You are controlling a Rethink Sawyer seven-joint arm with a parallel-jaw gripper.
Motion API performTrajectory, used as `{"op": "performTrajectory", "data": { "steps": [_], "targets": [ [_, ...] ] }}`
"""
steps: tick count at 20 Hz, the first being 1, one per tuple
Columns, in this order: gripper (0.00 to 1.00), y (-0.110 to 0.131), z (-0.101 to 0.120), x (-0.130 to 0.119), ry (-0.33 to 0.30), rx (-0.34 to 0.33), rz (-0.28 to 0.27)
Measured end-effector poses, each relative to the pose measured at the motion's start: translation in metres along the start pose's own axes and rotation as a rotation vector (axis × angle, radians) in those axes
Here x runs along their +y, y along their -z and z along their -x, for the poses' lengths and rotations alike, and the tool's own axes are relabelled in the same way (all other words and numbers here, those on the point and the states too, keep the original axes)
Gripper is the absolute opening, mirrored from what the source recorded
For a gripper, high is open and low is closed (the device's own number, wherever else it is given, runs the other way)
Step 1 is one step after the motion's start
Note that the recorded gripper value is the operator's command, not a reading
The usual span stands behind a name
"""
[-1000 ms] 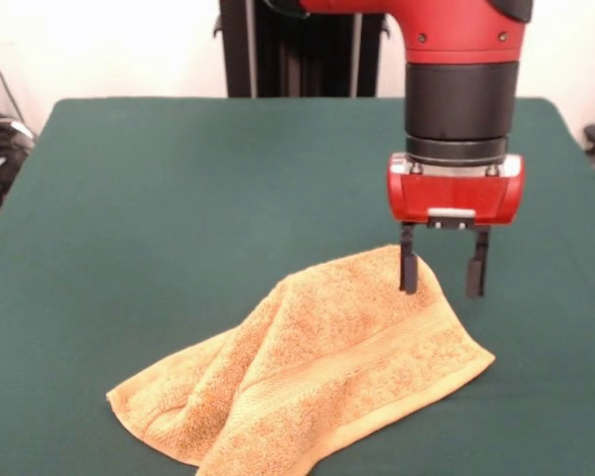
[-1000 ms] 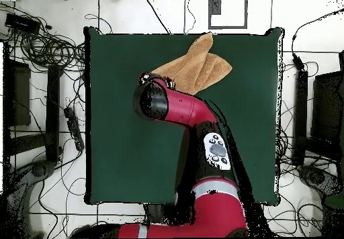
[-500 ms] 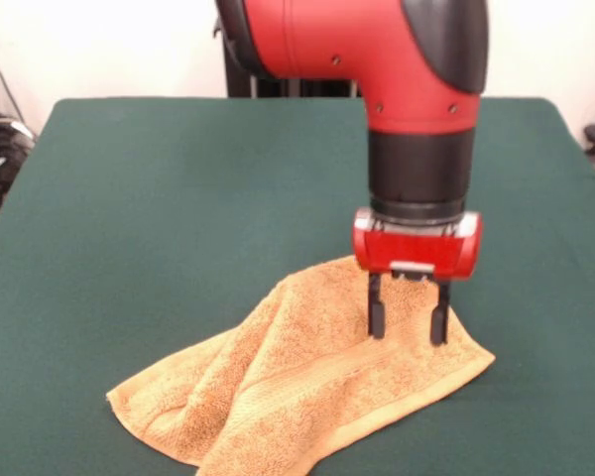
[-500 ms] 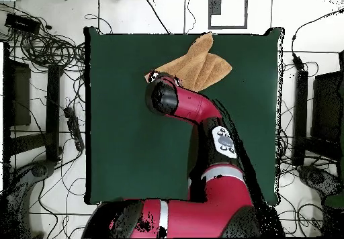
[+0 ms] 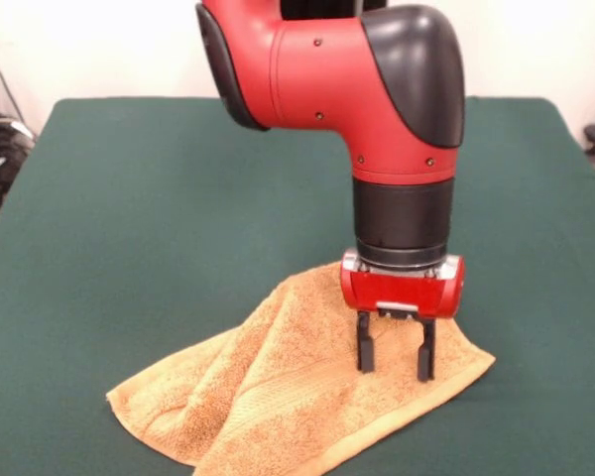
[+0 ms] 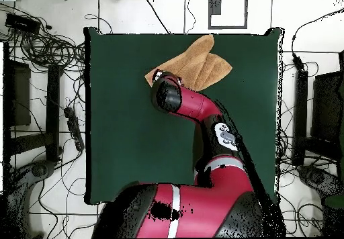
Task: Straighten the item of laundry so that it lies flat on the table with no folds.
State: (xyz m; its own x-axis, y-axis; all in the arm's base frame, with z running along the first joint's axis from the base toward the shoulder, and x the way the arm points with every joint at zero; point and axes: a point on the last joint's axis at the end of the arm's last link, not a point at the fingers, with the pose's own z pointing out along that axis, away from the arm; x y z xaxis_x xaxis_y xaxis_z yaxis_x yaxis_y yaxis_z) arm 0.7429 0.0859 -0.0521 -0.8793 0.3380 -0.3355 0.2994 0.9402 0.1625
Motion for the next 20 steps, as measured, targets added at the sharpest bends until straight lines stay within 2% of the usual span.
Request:
{"op": "performTrajectory", "data": {
  "steps": [1,2,20],
  "targets": [
    [1.0,-0.0013,0.0004,0.0001,-0.001,0.0,0.002],
    [0.0,-0.0019,0.0018,-0.0017,-0.004,-0.002,0.001],
    [0.0,-0.0047,0.0035,-0.0036,-0.007,-0.005,0.0]
  ]
}}
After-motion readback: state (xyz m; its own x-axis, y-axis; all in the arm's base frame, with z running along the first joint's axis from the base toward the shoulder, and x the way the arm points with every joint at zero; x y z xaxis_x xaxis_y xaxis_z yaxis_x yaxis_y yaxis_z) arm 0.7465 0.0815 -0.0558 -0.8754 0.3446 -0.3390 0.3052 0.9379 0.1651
